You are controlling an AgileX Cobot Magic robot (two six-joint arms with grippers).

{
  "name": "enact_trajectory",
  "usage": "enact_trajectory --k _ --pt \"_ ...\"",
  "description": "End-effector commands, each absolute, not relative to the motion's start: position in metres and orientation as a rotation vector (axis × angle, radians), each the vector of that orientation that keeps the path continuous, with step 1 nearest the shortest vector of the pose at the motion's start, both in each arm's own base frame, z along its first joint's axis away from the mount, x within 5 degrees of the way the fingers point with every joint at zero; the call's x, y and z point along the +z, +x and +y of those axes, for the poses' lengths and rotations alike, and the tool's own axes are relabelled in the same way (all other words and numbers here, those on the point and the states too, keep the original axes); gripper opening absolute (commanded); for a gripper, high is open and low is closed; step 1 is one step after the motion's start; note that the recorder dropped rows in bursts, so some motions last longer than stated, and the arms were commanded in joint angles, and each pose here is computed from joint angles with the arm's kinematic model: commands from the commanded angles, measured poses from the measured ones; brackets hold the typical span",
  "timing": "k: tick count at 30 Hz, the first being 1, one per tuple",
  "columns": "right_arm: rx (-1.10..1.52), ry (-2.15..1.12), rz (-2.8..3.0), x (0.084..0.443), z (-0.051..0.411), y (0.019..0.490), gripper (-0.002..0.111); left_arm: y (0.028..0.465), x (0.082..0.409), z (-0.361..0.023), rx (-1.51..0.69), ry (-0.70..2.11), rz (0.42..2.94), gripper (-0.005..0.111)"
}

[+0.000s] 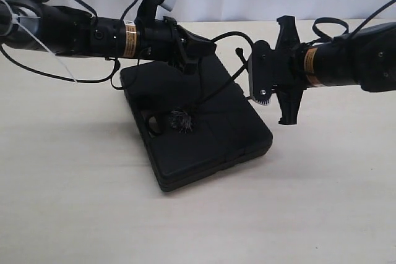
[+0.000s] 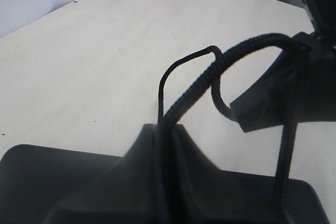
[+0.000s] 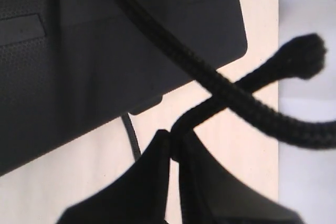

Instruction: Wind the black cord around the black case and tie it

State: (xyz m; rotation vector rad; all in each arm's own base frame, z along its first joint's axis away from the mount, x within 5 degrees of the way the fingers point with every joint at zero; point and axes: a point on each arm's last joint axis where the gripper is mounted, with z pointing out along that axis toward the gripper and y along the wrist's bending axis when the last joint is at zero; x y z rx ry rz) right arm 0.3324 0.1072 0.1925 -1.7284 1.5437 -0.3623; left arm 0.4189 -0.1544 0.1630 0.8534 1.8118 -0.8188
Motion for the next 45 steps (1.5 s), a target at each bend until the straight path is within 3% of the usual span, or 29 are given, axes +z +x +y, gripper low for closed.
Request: enact_trajectory --k 1,16,24,27,36,45 --pt "-0.346 -1.736 1.514 0.196 0.11 0.334 0.004 0.42 0.166 -0.156 -0.832 0.85 1.801 0.0" --pt "-0.259 -1.666 1.484 0.21 0.119 0.34 0.004 0.418 0.165 -0.156 -0.843 0.867 1.806 0.004" --pt "-0.245 -1.636 1.503 0.21 0.119 0.34 0.004 0.418 0.161 -0.164 -0.783 0.873 1.845 0.056" --pt "-0.235 -1.614 1.516 0.211 0.119 0.34 0.004 0.416 0.169 -0.166 -0.739 0.907 1.821 0.066" --pt "-0.189 -1.621 1.493 0.211 0.122 0.338 0.004 0.405 0.202 -0.162 -0.644 1.054 1.784 0.066" --pt "-0.152 -1.607 1.488 0.212 0.125 0.337 0.004 0.408 0.21 -0.153 -0.519 0.987 1.867 0.066"
